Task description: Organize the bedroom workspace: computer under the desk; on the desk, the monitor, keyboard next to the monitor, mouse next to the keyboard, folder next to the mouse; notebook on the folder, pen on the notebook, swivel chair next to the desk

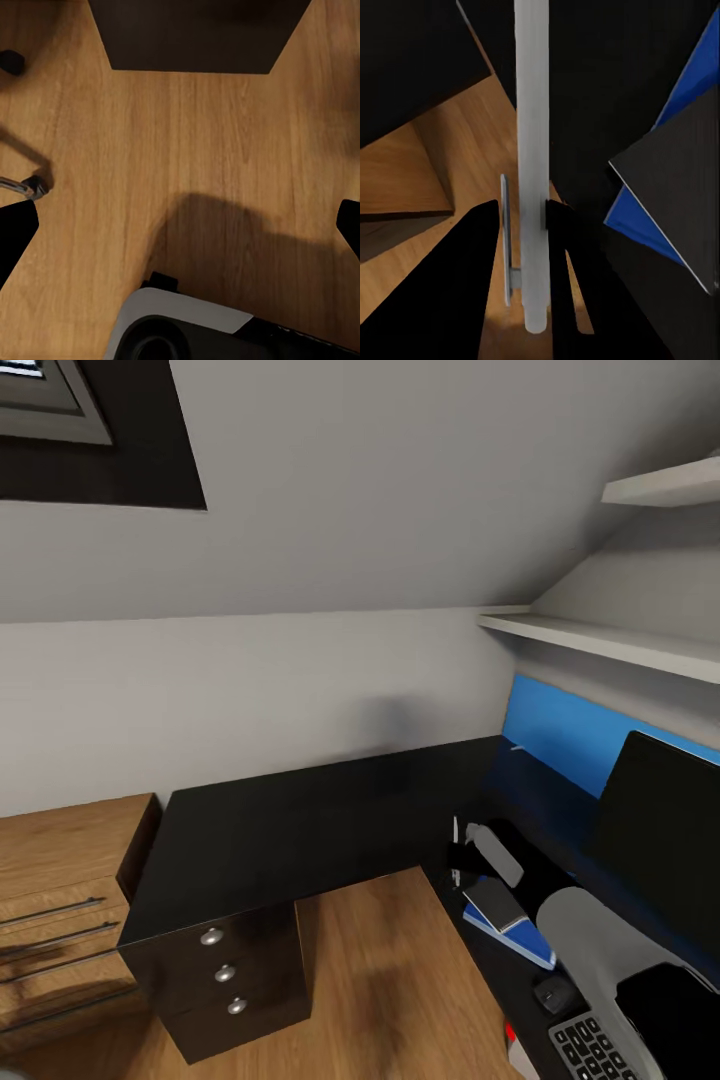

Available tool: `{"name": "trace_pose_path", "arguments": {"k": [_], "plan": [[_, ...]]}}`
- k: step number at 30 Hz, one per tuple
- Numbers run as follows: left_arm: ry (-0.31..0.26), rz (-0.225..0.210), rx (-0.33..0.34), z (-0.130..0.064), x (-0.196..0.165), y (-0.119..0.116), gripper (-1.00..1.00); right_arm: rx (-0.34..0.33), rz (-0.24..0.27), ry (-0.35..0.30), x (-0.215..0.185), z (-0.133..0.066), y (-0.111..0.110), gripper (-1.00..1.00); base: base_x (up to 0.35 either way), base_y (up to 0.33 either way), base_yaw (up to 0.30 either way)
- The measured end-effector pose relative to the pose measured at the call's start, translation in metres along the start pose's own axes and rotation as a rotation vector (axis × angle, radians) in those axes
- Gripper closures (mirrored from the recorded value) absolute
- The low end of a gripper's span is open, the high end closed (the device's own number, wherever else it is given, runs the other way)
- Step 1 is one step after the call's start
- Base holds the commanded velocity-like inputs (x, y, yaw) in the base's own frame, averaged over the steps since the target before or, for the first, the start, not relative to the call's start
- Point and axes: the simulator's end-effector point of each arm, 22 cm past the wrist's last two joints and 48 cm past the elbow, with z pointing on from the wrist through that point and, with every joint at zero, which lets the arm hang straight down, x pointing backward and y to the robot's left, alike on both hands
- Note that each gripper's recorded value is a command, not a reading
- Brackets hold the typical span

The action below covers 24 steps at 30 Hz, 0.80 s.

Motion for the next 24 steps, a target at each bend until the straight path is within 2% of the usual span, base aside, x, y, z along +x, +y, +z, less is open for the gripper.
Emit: {"name": "trace_pose_path", "arguments": {"k": [2,3,7,17,24], "plan": [[0.001,0.000,0.000,0.000,0.000,0.000,-1.00,0.008,0.009,-0.020,-0.006,0.000,-0.007,1.00,0.000,0.000,0.000],[0.001,0.000,0.000,0.000,0.001,0.000,-1.00,0.026,0.017,-0.037,-0.011,-0.001,-0.020,1.00,0.000,0.000,0.000],[0.001,0.000,0.000,0.000,0.001,0.000,-1.00,0.037,0.025,-0.045,-0.014,-0.001,-0.029,1.00,0.000,0.000,0.000],[0.002,0.000,0.000,0.000,0.001,0.000,-1.00,0.049,0.034,-0.051,-0.016,-0.001,-0.040,1.00,0.000,0.000,0.000],[0.001,0.000,0.000,0.000,0.001,0.000,-1.00,0.066,0.050,-0.079,-0.014,0.003,-0.052,1.00,0.000,0.000,0.000]]}}
